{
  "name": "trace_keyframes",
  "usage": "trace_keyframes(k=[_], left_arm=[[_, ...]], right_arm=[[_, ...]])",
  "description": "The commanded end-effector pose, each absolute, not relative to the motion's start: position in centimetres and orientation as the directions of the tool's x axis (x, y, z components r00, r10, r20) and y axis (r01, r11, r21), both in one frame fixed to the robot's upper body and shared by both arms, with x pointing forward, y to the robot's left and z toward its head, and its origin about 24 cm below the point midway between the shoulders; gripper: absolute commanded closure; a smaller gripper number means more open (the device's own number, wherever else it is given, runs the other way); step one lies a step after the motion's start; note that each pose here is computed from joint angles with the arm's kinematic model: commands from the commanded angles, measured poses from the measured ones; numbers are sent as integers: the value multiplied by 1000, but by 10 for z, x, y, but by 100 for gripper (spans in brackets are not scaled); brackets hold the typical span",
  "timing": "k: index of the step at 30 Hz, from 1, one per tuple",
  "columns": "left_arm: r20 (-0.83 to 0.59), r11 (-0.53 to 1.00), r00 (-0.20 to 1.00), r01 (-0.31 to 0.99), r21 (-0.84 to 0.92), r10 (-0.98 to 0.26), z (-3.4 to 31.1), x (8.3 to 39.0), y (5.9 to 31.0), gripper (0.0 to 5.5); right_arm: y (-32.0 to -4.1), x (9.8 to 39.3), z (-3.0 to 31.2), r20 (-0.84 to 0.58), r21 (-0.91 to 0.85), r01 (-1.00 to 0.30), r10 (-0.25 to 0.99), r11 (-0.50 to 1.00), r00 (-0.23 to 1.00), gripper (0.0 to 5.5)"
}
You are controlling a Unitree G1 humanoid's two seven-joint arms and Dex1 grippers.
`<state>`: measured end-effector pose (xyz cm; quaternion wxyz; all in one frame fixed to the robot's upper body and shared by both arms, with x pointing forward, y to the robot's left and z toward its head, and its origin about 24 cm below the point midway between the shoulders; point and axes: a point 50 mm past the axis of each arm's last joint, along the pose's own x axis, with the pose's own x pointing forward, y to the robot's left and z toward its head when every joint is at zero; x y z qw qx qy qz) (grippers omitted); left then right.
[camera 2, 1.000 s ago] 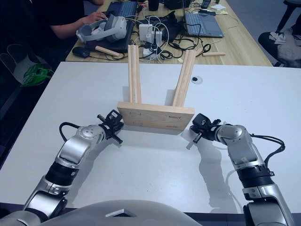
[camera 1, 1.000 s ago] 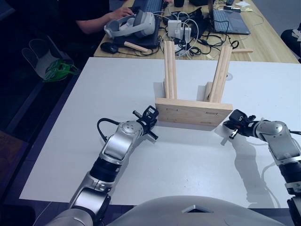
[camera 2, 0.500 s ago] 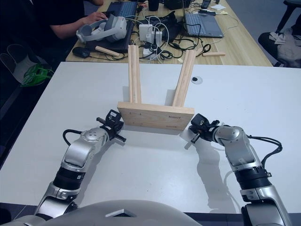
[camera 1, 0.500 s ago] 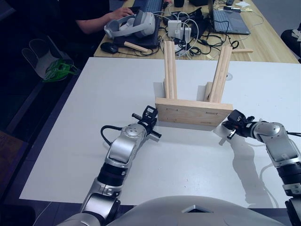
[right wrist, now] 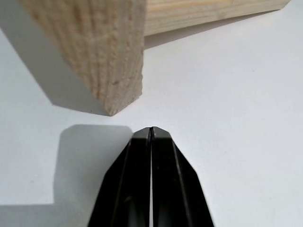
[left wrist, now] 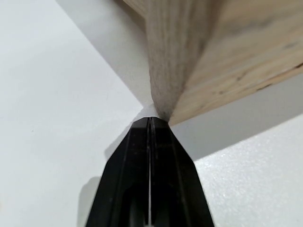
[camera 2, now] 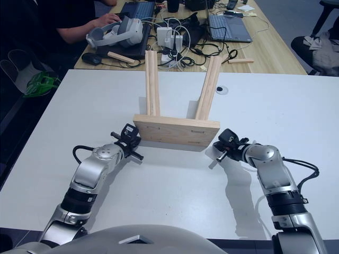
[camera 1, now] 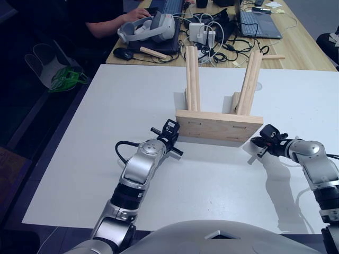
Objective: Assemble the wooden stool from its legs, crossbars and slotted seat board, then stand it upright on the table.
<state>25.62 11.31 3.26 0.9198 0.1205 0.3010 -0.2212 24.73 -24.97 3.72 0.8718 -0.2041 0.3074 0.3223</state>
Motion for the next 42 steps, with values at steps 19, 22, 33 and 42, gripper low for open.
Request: trace_keyframes(k=[19,22,33,42], left_arm=[[-599,860,710,505,67,-370,34,256,104,546],[-600,858,707,509,65,-374,34,255,104,546],[-601,853,699,520,55,-387,35,254,102,546],[-582,841,685,541,4,-439,36,253,100,546]], right_arm=[[-252,256,31,-508,30,-658,578,752,638,550],[-250,255,32,-512,63,-675,604,735,610,550],[-249,258,32,-499,56,-666,599,744,627,550],[-245,257,34,-486,74,-689,629,721,607,550]])
